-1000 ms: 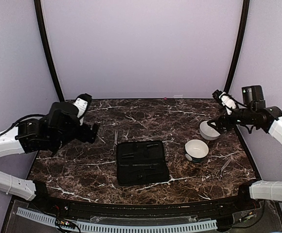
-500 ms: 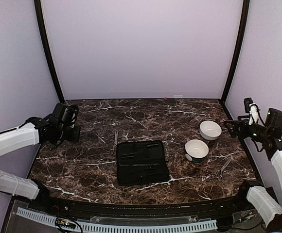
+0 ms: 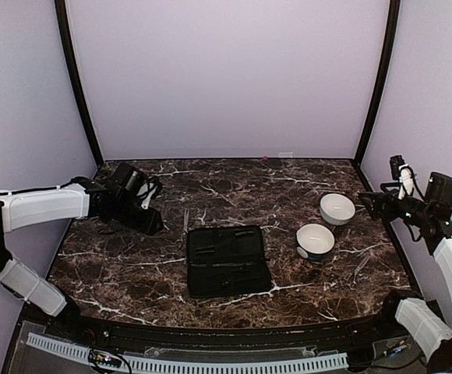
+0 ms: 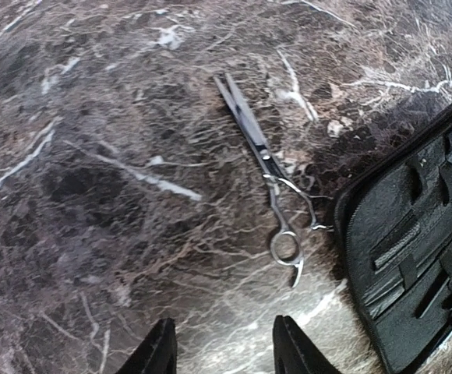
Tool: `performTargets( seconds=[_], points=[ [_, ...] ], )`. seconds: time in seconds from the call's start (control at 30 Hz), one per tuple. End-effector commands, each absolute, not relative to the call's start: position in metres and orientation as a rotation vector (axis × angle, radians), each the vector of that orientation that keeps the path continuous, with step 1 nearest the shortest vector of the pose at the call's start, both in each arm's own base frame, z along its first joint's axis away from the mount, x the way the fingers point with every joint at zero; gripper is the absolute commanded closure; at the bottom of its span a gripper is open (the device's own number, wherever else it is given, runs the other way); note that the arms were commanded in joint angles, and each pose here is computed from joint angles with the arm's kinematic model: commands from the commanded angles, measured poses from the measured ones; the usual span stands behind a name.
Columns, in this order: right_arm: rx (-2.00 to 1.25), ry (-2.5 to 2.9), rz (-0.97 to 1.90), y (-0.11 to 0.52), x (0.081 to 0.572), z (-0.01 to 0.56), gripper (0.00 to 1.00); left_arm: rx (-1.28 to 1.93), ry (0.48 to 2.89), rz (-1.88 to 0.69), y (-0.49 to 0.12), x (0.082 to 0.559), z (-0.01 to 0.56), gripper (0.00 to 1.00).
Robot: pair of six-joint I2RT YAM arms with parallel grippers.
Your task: Sort the hair-cutting tools
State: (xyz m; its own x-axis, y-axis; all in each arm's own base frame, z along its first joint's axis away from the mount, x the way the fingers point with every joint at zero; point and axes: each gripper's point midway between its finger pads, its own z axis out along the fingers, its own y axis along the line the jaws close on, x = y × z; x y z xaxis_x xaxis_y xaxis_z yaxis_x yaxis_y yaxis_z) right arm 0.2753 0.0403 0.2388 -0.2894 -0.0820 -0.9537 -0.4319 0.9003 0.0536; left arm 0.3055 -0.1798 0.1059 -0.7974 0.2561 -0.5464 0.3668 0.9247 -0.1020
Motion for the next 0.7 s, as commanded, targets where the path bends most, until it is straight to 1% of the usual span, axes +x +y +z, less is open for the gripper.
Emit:
performTargets(
  seconds=[0.0,0.1,0.4,0.53,0.67],
  points=[
    [-0.402,1.806,0.314,0.037,0.278,0.248,0.03,0.539,2.612,-0.263,-0.216,0.303,0.093,0.6],
    [-0.403,1.814,0.317,0.037,0.278,0.246,0.03,0.554,2.669,-0.23,-0.23,0.303,0.081,0.63],
    [-0.412,1.822,0.337,0.039,0.278,0.243,0.03,0.511,2.745,-0.143,-0.238,0.322,0.052,0.62],
    [-0.417,1.819,0.342,0.04,0.277,0.244,0.03,0.51,2.757,-0.136,-0.246,0.332,0.045,0.62],
    [-0.423,1.819,0.356,0.042,0.276,0.244,0.03,0.476,2.771,-0.046,-0.242,0.343,0.032,0.65]
  ],
)
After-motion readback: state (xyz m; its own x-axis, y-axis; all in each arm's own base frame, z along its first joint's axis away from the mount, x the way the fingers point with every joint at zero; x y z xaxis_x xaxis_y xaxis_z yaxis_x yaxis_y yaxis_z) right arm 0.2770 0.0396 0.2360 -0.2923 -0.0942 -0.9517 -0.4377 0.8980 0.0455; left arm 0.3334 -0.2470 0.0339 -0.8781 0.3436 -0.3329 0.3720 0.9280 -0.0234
